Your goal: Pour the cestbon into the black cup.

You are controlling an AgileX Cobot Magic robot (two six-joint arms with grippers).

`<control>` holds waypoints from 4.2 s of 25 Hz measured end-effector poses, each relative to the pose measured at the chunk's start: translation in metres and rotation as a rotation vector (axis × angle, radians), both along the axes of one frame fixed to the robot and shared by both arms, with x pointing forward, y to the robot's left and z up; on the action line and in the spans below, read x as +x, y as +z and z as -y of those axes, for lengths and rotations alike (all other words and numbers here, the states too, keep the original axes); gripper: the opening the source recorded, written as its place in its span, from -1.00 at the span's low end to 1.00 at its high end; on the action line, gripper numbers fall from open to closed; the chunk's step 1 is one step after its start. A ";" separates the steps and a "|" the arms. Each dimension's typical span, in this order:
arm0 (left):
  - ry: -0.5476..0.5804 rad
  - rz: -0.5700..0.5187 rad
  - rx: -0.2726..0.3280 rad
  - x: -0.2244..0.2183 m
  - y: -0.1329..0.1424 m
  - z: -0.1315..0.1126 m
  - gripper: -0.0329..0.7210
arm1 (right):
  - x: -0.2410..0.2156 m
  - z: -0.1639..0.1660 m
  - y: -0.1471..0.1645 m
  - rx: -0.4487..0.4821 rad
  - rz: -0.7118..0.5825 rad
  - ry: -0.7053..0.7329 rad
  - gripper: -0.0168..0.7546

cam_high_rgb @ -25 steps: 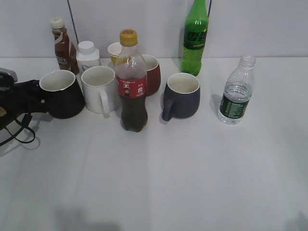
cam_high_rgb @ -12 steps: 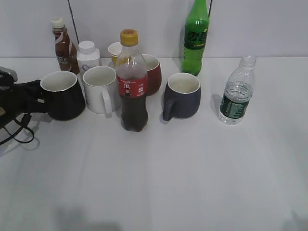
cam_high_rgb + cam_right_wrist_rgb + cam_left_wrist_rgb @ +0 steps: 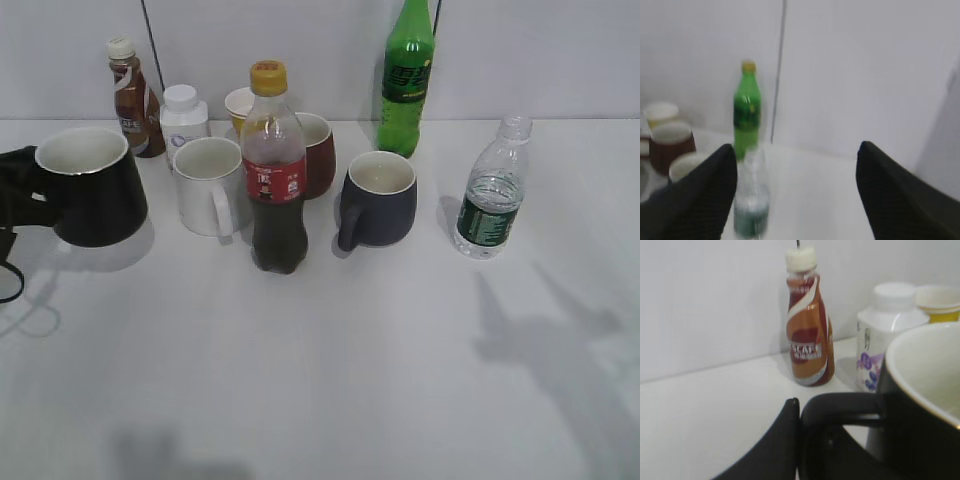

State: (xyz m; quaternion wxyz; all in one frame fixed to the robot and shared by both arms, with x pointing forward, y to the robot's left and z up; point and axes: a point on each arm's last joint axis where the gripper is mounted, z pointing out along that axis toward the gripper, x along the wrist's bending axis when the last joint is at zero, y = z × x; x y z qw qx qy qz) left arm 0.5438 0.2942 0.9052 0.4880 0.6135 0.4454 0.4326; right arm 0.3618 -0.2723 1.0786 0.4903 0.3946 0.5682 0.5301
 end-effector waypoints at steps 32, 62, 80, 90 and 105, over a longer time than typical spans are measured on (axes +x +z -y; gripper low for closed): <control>-0.078 0.137 0.010 -0.033 0.062 0.009 -0.79 | 0.180 -0.042 -0.213 0.125 -0.304 0.057 0.70; -0.439 -0.258 0.120 -0.101 0.042 0.118 -0.79 | 0.116 -0.128 -0.133 -0.578 -0.313 0.403 0.30; -0.556 -0.237 0.076 -0.093 0.028 0.161 -0.79 | 0.117 -0.162 -0.104 -1.143 0.062 0.371 0.30; -0.566 -0.156 0.033 -0.084 0.039 0.169 -0.79 | 0.117 -0.164 -0.098 -1.295 0.213 0.363 0.30; -0.564 -0.145 0.027 -0.082 0.041 0.170 -0.79 | 0.118 -0.164 -0.093 -1.329 0.267 0.319 0.30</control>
